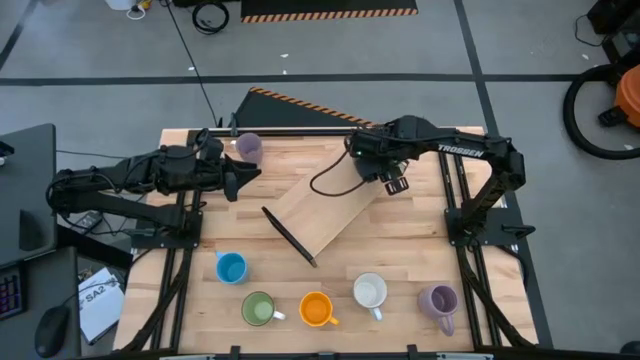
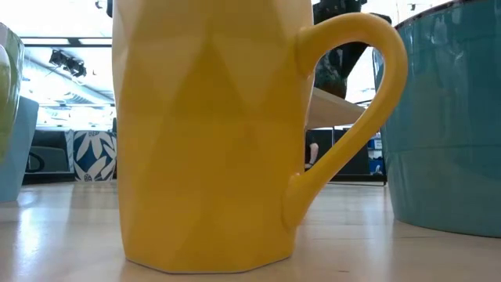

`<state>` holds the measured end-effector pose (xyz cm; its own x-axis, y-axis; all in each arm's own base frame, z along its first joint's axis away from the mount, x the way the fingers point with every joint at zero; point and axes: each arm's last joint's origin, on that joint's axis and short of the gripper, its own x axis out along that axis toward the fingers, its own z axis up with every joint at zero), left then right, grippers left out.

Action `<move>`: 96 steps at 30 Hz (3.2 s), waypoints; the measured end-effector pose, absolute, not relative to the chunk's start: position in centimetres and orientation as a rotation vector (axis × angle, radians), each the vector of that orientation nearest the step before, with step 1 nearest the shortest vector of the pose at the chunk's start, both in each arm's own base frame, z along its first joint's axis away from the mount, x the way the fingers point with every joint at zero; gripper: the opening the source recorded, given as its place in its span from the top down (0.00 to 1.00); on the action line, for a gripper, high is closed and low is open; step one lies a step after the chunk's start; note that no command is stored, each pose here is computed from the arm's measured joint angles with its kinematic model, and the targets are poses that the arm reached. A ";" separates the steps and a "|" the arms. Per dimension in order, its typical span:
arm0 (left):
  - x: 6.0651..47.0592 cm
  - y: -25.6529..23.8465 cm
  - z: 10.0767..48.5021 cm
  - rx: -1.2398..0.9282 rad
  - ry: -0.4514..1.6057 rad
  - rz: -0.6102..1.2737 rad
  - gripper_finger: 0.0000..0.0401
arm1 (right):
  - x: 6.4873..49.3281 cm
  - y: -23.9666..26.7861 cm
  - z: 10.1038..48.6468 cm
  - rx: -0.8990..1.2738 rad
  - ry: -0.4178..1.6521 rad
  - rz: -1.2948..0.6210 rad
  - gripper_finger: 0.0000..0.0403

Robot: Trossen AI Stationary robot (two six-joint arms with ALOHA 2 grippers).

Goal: Place coffee mugs
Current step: Put the blue patterned mug on the shelf

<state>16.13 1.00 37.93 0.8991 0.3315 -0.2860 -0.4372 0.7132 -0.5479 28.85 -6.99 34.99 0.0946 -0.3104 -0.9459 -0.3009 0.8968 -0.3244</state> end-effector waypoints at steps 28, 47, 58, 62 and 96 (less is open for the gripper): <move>16.2 0.9 37.9 -0.660 0.188 0.387 0.60 | 23.4 -5.6 41.1 -0.223 1.287 -0.298 0.44; 16.2 0.9 37.9 -0.688 0.182 0.391 0.60 | 18.3 -2.0 37.6 0.135 0.862 -0.533 0.39; 16.2 0.9 37.9 -0.693 0.181 0.392 0.60 | 19.9 -1.6 33.1 0.227 0.811 -0.585 0.18; 16.2 0.9 37.9 -0.692 0.181 0.392 0.60 | 20.6 -1.7 31.8 0.245 0.753 -0.613 0.11; 16.2 0.9 37.9 -0.698 0.181 0.392 0.60 | 21.9 -0.9 24.8 0.288 0.335 -0.885 0.09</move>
